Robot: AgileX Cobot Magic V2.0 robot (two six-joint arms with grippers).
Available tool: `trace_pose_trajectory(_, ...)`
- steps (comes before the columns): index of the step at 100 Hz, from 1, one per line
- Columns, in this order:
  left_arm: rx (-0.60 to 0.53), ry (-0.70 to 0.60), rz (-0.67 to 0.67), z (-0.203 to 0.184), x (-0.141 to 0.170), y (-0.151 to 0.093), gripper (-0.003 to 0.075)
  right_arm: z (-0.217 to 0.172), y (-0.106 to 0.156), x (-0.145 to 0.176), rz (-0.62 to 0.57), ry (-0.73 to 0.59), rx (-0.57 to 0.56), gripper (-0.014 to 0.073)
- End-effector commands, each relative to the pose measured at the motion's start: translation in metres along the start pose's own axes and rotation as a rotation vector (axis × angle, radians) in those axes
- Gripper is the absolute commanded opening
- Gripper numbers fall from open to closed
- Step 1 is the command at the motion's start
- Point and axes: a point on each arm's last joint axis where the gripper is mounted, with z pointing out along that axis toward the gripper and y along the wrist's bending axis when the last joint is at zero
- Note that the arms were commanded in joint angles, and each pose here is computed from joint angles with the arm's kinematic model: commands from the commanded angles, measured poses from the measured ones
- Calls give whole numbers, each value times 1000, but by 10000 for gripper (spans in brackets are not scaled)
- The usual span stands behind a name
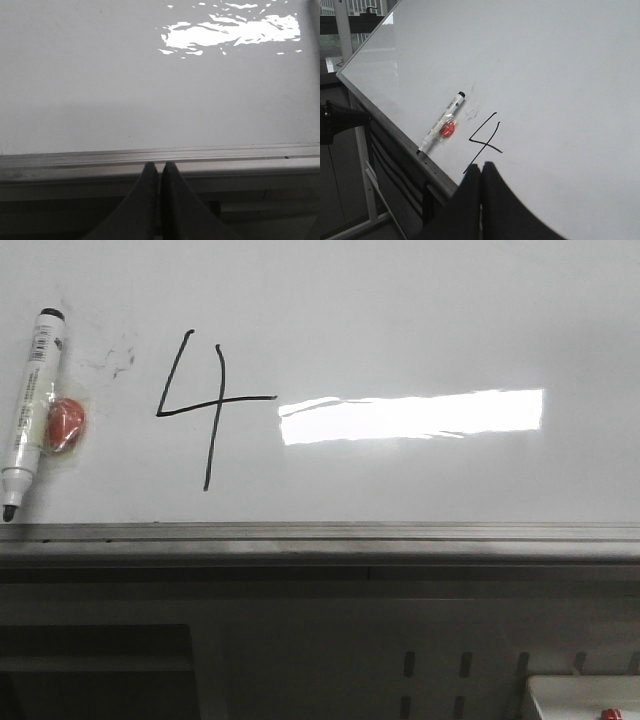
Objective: Write number 4 on whiteboard
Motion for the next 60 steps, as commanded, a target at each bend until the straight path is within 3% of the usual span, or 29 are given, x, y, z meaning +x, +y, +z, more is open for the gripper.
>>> trace_pose_trajectory(1, -4, -44, -5, 2, 5, 0, -20, -1, -7, -18, -44, -120, 74, -64)
trace_pose_trajectory(16, -4, -44, -5, 2, 5, 0, -20, -3, -20, -16, -30, -100, 233, -64)
trace_pose_trajectory(35, -4, -44, -5, 2, 5, 0, -20, -12, -43, -3, 1, -54, 530, -64)
trace_pose_trajectory(49, -4, -44, -5, 2, 5, 0, -20, -26, -42, 24, -55, -8, 639, -64)
trace_pose_trajectory(60, -4, -44, -5, 2, 5, 0, -20, -37, -36, 53, -32, 13, 704, -64)
